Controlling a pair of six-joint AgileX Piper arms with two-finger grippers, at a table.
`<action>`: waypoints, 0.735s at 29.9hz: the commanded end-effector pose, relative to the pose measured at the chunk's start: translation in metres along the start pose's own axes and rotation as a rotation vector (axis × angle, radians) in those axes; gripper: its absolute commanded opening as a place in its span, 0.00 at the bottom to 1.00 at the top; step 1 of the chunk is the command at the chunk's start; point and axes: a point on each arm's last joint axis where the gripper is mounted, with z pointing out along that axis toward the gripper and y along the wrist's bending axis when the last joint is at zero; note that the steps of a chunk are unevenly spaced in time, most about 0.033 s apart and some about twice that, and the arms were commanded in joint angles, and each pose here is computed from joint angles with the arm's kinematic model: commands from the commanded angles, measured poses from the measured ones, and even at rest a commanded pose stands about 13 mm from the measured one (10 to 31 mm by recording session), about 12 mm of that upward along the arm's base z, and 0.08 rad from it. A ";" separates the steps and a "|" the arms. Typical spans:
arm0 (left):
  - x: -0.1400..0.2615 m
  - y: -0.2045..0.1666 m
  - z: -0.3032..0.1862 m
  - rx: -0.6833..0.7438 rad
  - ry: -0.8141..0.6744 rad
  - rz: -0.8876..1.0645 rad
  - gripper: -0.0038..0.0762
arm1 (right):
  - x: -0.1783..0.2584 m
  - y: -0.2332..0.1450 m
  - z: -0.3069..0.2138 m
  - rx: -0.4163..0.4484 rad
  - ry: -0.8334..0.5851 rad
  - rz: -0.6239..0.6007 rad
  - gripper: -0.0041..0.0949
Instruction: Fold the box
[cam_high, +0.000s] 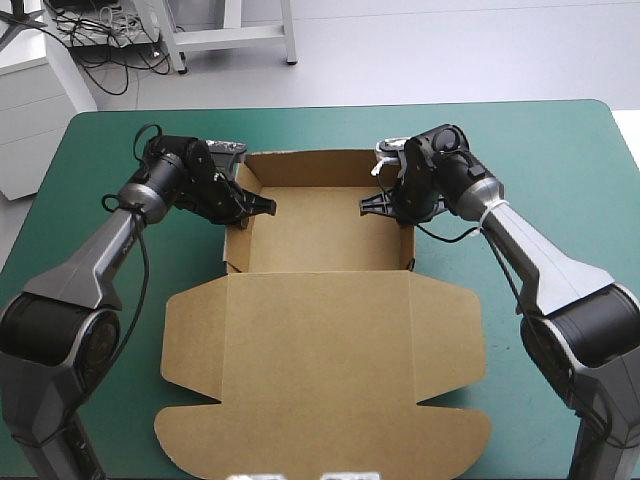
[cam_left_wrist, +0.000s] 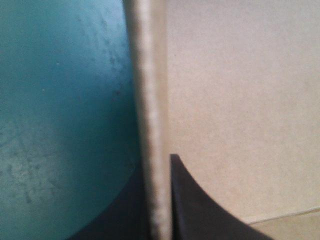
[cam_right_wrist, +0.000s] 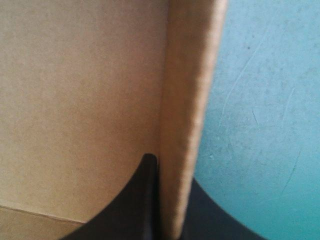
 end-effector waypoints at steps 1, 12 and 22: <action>-0.013 -0.007 -0.019 -0.019 -0.134 0.065 0.04 | 0.004 -0.006 -0.021 0.028 -0.003 -0.054 0.03; -0.007 -0.023 0.001 -0.049 -0.057 0.195 0.33 | 0.003 -0.006 0.000 0.070 0.049 0.035 0.51; -0.007 -0.031 -0.009 -0.088 -0.047 0.268 0.76 | -0.001 -0.007 -0.022 0.059 -0.012 -0.011 0.65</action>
